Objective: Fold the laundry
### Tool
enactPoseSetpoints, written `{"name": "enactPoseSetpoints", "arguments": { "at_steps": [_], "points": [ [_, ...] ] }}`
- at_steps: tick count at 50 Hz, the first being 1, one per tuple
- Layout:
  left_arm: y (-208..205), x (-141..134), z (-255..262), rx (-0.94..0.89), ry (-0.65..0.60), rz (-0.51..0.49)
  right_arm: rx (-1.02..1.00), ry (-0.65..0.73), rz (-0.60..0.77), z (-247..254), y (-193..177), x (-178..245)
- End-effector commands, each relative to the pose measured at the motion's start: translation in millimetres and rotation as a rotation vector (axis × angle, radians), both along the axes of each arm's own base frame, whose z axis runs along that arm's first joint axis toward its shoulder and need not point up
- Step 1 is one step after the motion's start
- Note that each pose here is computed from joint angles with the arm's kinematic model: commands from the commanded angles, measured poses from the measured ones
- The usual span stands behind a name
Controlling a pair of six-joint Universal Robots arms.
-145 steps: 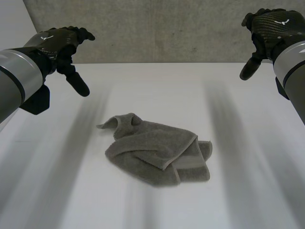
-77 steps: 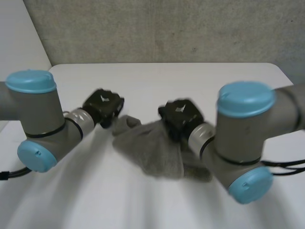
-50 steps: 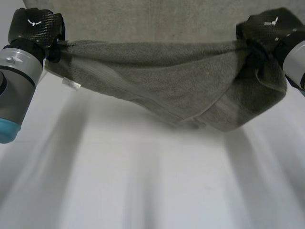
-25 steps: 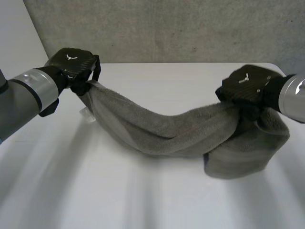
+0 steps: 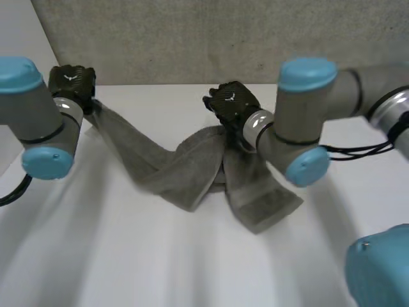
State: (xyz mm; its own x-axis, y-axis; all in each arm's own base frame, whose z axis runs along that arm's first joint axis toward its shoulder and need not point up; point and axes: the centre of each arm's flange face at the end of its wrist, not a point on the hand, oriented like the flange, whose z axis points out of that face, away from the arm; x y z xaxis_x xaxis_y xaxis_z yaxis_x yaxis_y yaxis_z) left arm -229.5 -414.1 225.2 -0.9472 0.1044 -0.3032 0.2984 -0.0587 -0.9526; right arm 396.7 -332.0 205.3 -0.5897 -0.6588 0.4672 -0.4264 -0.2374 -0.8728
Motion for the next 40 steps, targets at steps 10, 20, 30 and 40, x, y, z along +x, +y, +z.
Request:
{"name": "enactPoseSetpoints", "arguments": {
  "at_steps": [10, 20, 30, 40],
  "points": [
    [22, 8, -2, -0.011, -0.002, 0.036, 0.004, 0.011, -0.184, 42, 7, -56],
    [134, -36, -10, 0.108, -0.030, -0.233, 0.172, 0.074, -0.247, 27, 24, -130],
    [202, -80, -40, 0.212, -0.038, -0.439, 0.320, 0.111, -0.230, -15, 45, -150],
    [216, -110, -72, 0.319, 0.057, -0.507, 0.340, 0.119, -0.229, -45, 61, -155]
  ]
}}
